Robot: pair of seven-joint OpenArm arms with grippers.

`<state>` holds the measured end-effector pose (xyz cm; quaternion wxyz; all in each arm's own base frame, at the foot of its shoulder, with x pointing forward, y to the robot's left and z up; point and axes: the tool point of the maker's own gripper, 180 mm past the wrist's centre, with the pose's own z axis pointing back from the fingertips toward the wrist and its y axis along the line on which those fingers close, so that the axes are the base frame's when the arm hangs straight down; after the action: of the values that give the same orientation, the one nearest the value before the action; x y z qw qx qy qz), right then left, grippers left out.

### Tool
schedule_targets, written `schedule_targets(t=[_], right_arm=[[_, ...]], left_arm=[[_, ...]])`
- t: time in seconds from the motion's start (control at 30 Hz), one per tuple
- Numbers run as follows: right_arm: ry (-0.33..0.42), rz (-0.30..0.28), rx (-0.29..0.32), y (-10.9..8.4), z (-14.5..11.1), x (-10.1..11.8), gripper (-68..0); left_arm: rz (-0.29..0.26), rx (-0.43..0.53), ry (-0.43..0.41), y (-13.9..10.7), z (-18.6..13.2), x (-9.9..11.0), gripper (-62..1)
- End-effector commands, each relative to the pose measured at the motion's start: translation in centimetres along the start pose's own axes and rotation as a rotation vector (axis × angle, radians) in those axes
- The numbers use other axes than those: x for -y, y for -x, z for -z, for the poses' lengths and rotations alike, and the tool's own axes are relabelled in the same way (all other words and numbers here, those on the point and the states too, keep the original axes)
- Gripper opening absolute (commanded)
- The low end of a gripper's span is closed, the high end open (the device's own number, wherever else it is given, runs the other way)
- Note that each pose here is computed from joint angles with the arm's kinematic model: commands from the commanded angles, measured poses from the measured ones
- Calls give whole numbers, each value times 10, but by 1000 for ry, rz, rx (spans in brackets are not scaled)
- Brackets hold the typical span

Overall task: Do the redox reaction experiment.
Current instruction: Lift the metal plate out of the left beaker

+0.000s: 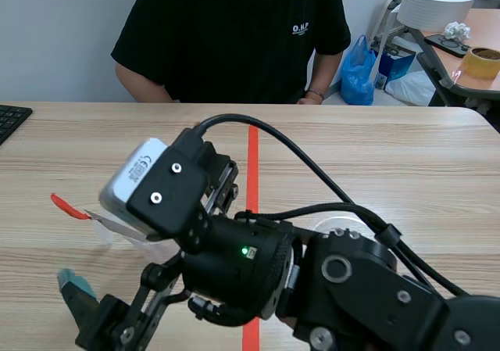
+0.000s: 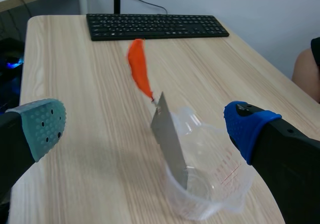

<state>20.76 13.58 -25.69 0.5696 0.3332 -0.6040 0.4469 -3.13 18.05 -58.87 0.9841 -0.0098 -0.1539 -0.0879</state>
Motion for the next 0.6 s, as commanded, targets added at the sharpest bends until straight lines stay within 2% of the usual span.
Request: schedule_targets(t=[0.0,0.27,0.57], right_arm=[[15,-22,39,-13,9,10,4],[35,-43,38,-12,33,24,4],[63,-54,31,-11,44,36,-11]], left_arm=[[-1,17,-3,-6,1,-2,-567],[-1,17,-3,-6,1,-2,-567],[-1,18,-3,-6,1,-2,-567]])
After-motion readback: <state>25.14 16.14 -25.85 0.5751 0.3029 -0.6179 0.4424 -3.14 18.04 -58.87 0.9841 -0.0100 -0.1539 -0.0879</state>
